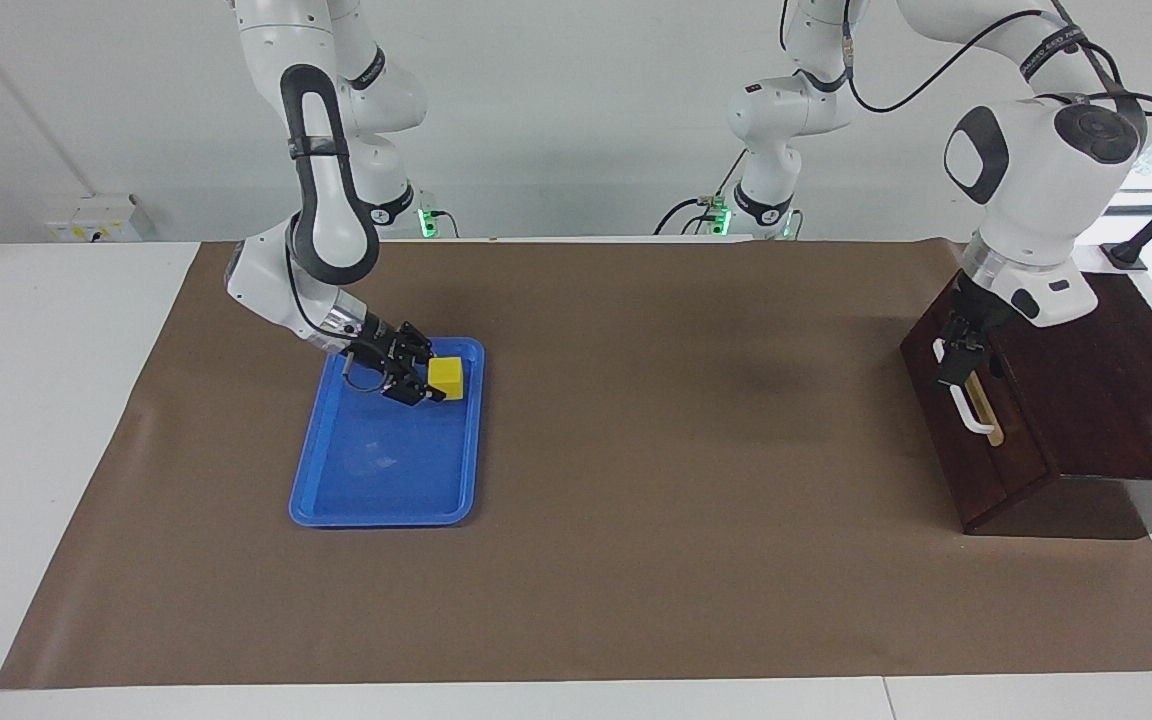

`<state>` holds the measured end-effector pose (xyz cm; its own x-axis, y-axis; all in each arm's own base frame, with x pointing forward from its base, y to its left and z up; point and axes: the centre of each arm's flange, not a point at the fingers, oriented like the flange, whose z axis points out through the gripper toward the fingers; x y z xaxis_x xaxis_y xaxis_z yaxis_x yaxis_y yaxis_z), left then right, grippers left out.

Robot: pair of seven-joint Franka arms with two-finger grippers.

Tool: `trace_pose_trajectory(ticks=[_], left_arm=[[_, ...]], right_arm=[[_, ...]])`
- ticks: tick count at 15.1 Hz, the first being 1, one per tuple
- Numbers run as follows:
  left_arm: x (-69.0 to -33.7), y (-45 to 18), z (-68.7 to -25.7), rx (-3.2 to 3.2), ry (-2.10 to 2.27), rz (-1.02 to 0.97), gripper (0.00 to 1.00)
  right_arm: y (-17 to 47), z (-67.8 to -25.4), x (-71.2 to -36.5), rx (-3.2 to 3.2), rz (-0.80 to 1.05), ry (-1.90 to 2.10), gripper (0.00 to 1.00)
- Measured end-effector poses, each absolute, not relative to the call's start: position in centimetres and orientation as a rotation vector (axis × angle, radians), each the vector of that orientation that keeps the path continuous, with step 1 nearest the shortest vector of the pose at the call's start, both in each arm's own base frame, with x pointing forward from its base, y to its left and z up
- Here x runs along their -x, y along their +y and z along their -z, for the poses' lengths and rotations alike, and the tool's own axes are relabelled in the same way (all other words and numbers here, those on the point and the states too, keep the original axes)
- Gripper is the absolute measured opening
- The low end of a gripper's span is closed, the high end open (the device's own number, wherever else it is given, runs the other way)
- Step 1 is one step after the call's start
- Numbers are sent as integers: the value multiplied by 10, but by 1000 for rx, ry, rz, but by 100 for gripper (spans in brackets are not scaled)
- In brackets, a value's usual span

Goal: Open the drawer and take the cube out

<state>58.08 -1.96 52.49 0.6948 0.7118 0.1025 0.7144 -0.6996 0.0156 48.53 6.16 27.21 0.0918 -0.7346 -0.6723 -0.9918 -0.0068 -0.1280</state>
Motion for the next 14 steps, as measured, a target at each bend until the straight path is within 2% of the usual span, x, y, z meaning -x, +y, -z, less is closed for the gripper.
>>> trace_pose_trajectory(ticks=[4, 12, 14], left_arm=[[-570, -14, -530, 2963, -855, 77, 100], [-558, 2, -548, 3092, -250, 56, 100], [-557, -1, -552, 3098, -170, 58, 100]], right_arm=[[59, -267, -479, 1799, -561, 1716, 57], [68, -260, -468, 1829, -543, 1727, 57], [68, -260, -469, 1829, -540, 1727, 74]])
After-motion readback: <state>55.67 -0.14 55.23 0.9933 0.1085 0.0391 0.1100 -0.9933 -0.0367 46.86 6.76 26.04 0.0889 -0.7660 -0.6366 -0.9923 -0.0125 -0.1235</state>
